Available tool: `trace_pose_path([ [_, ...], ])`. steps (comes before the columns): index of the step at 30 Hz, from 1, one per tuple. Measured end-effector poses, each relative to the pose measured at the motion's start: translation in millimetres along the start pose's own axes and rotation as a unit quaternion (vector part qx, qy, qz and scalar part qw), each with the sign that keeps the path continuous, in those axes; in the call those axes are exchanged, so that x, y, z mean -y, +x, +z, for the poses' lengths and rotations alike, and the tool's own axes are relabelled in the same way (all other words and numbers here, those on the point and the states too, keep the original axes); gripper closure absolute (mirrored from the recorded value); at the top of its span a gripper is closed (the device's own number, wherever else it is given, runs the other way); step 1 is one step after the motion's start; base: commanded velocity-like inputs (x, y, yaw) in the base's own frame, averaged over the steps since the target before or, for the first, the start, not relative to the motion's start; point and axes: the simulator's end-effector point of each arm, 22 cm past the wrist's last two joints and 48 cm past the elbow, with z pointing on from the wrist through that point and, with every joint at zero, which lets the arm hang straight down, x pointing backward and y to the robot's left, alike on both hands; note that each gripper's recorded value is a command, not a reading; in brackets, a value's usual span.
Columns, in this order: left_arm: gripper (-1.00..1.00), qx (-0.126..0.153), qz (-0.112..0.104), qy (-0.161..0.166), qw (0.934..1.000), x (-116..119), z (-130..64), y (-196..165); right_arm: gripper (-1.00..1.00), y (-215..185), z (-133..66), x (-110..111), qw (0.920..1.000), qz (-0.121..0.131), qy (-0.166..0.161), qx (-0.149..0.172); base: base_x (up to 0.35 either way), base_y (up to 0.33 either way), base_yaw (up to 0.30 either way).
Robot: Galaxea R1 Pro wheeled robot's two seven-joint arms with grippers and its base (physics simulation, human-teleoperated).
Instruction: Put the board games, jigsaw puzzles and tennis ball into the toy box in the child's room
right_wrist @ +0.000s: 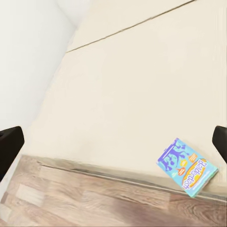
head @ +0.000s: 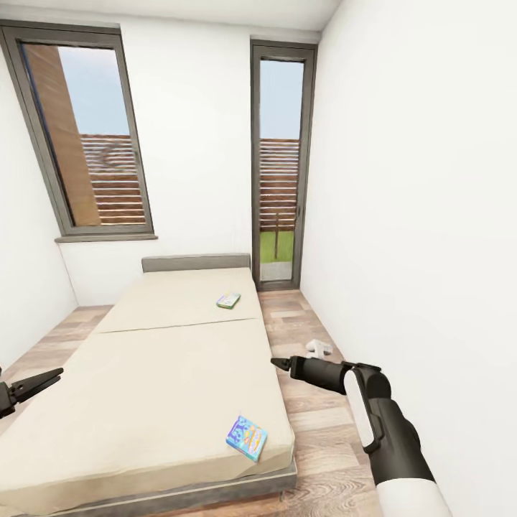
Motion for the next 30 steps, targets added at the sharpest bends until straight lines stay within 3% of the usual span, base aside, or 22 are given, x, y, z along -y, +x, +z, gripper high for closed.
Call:
trace_pose_path([
  [2, -1.00, 0.000, 0.000, 0.000, 1.0000, -2, 0.4, 2, -1.00, 5, 3.5, 1, 0.9994, 0.029, -0.016, 0.002, 0.000, 0.000, -0.002],
  [5, -1.00, 0.000, 0.000, 0.000, 1.0000, -5, 0.9, 6, -1.00, 18, 10.6, 5, 0.9983, 0.052, -0.026, -0.006, 0.000, 0.000, -0.001],
  [9, -1.00, 0.000, -0.003, 0.000, 1.0000, -9, 1.6, 10, -1.00, 52, 27.5, 26, 0.9931, 0.111, -0.032, -0.024, 0.000, 0.000, 0.000],
  [14, -1.00, -0.001, -0.008, 0.000, 1.0000, -14, 2.3, 15, -1.00, 74, 36.4, 50, 0.9880, 0.150, -0.027, -0.023, 0.000, 0.000, 0.000],
  [18, -1.00, -0.001, -0.022, -0.002, 0.9998, -20, 1.9, 20, -1.00, 90, 40.9, 64, 0.9847, 0.171, -0.024, -0.025, 0.000, 0.000, 0.000],
  [24, -1.00, -0.008, -0.035, -0.002, 0.9993, -26, 4.6, 29, -1.00, 104, 46.4, 76, 0.9829, 0.181, -0.020, -0.024, 0.000, 0.000, 0.000],
  [30, -1.00, -0.045, -0.046, 0.005, 0.9979, -28, 21.7, 53, -1.00, 126, 55.9, 90, 0.9813, 0.190, -0.014, -0.027, 0.000, 0.000, 0.000],
])
